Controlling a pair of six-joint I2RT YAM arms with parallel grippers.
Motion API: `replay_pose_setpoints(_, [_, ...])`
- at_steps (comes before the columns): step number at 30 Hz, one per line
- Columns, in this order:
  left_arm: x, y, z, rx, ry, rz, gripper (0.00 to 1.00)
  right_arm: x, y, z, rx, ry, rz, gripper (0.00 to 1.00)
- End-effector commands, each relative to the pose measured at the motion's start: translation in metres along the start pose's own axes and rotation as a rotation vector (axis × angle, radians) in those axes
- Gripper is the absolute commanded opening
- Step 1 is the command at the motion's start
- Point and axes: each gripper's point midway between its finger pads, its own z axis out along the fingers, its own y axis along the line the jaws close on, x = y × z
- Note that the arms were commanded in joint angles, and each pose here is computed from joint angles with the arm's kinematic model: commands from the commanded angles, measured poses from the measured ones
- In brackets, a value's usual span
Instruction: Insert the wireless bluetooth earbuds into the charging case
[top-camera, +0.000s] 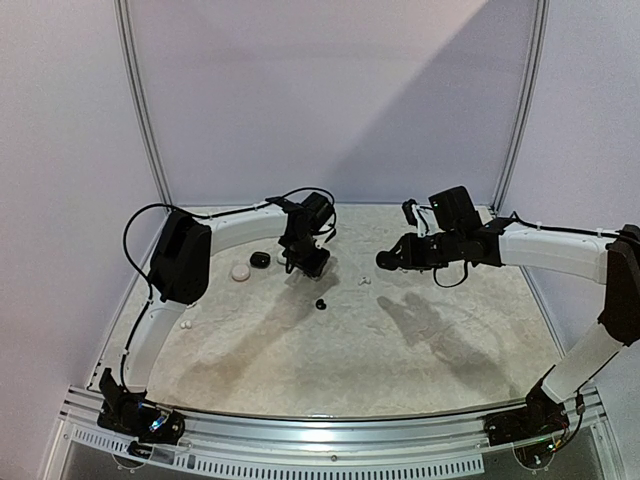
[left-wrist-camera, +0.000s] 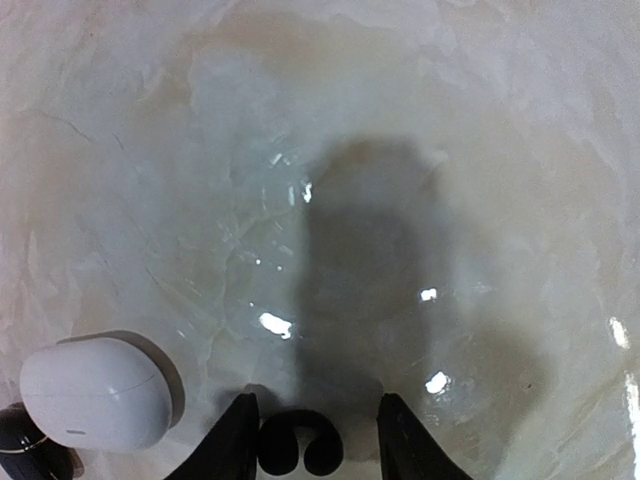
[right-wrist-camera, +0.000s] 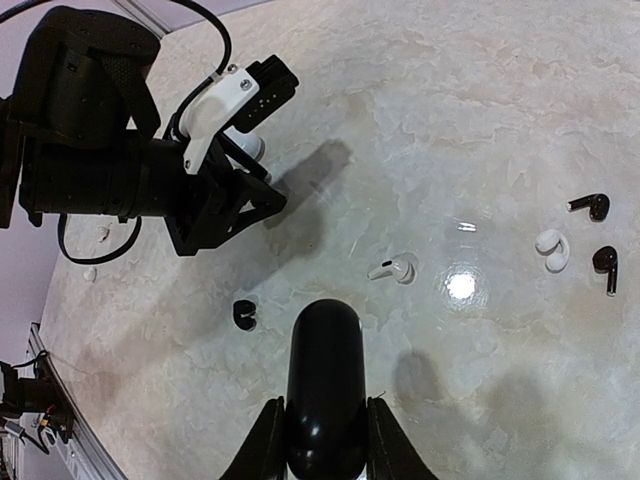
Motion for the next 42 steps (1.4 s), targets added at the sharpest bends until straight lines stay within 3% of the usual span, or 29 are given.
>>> replay_pose_setpoints(1, [0.031,-0.007,0.014,0.048,0.111,-0.048,0.39,-0.008,0.001,-0.003,0.014,-0.018,-0.01,0.0])
replay_pose_setpoints(8, [0.053,-0.02,0.015,0.079,0.167,-0.084,0.37,-0.004,-0.001,-0.004,0.015,-0.019,-0.012,0.0])
replay_pose_setpoints(28, [0.088,-0.133,0.009,0.293,0.27,-0.089,0.33,0.002,-0.003,-0.025,0.024,-0.051,-0.011,0.0])
replay_pose_setpoints(34, [0.091,-0.149,0.012,0.297,0.275,-0.058,0.35,0.002,-0.002,-0.029,0.022,-0.053,-0.012,0.0])
replay_pose_setpoints(42, [0.083,-0.147,0.004,0.292,0.249,-0.024,0.61,0.001,-0.001,-0.031,0.019,-0.06,-0.013,0.0])
